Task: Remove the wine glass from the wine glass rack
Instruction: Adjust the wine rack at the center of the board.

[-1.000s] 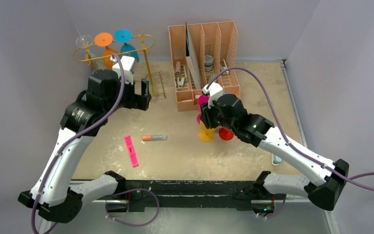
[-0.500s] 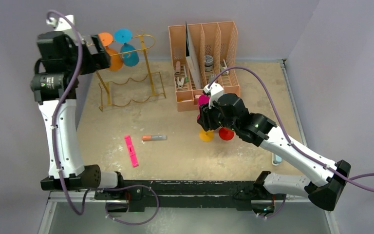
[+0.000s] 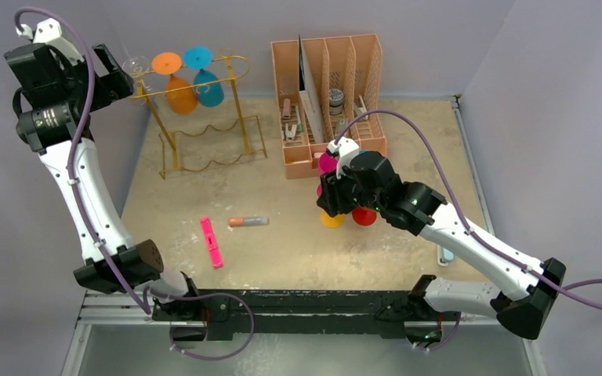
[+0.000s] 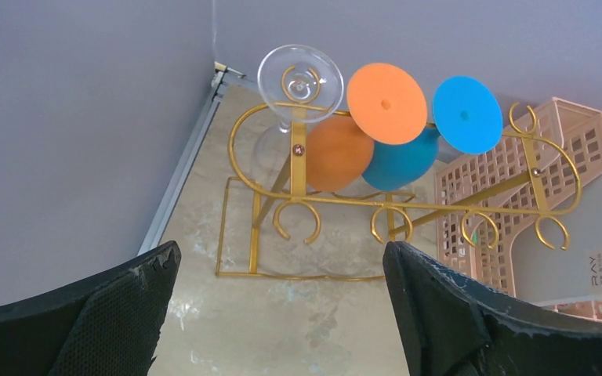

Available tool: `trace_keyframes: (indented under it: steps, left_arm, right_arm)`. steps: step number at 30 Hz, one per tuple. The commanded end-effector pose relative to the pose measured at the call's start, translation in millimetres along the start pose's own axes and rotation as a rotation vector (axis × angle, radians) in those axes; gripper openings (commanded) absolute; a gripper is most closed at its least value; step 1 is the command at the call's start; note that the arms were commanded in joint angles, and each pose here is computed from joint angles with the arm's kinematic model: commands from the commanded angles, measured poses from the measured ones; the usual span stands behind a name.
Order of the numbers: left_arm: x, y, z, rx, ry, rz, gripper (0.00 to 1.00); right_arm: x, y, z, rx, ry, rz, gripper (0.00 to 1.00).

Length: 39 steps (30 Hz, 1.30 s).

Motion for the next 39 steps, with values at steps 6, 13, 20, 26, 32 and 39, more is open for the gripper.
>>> trace_keyframes:
  steps: [6,13,20,26,32,39]
  left_arm:
    - [19,39,-18,-0.015,0.064,0.053,0.96]
    - [47,56,-18,-0.032,0.038,-0.059,0.95]
    - [62,81,-21,0.028,0.044,0.009,0.85]
    - [60,96,-21,0.051,0.034,0.105,0.84]
    - [64,108,-16,0.123,0.013,0.130,0.82]
    - [72,116,-4,0.202,-0.005,0.099,0.76]
  right_arm:
    - [4,-13,-12,-0.010,-0.027,-0.051,0.52]
    - [3,-15,-12,-0.018,-0.055,-0.052,0.53]
    - [2,-20,-10,-0.023,-0.067,-0.051,0.53]
    - [2,-20,-9,-0.026,-0.068,-0.052,0.53]
    - [2,-18,-10,-0.025,-0.068,-0.051,0.53]
    - [5,-18,-8,-0.016,-0.067,-0.088,0.53]
Point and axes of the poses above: each gripper's point midway between its finger pads, its own y axis out along the fingers, its own x axis along the line the jaws close on, z = x × y, the point moved 9 cm from there along -y, back along the fingers, and after that the axes turned 11 degrees about -y, right-handed, at the moved point
